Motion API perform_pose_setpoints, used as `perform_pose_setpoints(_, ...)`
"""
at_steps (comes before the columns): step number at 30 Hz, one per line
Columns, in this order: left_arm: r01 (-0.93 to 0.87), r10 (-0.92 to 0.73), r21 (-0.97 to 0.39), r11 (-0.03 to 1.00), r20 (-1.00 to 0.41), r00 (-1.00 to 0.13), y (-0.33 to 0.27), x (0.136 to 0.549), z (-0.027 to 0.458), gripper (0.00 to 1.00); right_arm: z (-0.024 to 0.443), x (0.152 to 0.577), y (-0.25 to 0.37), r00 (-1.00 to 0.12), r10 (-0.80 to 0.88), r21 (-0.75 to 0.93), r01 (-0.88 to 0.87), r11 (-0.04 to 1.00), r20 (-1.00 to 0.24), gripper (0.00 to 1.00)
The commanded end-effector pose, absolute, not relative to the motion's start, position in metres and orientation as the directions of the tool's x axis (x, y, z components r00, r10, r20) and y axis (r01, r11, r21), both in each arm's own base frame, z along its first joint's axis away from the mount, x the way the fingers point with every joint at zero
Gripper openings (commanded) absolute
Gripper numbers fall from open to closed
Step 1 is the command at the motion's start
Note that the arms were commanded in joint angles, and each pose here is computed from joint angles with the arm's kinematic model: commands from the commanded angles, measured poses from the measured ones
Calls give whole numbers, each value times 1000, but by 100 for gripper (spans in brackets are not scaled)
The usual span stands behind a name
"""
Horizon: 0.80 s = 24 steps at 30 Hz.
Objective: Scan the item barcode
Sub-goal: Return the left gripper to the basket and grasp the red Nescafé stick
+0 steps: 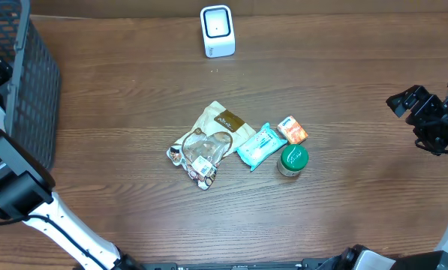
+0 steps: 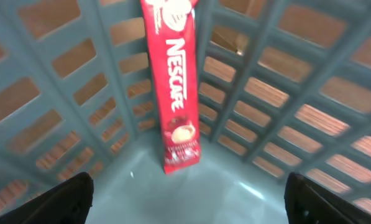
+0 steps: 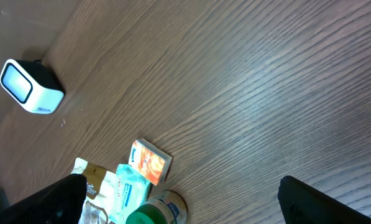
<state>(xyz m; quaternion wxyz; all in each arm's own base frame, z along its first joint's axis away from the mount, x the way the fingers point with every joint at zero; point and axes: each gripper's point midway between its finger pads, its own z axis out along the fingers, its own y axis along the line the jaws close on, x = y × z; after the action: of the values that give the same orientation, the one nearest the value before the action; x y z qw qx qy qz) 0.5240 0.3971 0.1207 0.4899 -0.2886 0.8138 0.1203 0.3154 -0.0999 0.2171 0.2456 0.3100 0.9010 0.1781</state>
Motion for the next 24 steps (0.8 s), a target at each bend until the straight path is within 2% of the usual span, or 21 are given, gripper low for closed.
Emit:
perform_pose_setpoints(1, -560, -304, -54, 826, -881, -363, 398, 538, 105, 85, 225, 319, -103, -675, 649, 476, 468, 744, -351, 100)
perform_pose_setpoints(7, -491, -234, -48, 870, -916, -326, 394, 559, 88, 82, 225, 319, -103, -675, 649, 476, 468, 744, -351, 100)
perform_pose_setpoints(8, -474, -205, -29, 880, -924, -323, 393, 564, 82, 75, 225, 319, -103, -675, 649, 476, 468, 744, -351, 100)
perform_pose_setpoints(16, -471, -208, -32, 882, -921, -328, 393, 567, 50, 57, 225, 319, -103, -675, 649, 476, 468, 744, -351, 100)
perform_pose_setpoints(18, -471, -213, -33, 881, -918, -333, 393, 567, 45, 43, 225, 319, -103, -675, 649, 476, 468, 744, -351, 100)
perform_pose_setpoints(19, -472, -213, -33, 881, -919, -333, 393, 566, 45, 29, 225, 319, -103, -675, 649, 476, 468, 744, -351, 100)
perform_pose_setpoints(21, -472, -200, -31, 881, -928, -313, 395, 568, 52, 7, 225, 319, -103, -675, 649, 476, 468, 744, -351, 100)
perform_pose_setpoints(24, -471, -195, -38, 881, -938, -287, 396, 570, 63, 4, 225, 319, -103, -675, 649, 476, 468, 744, -351, 100)
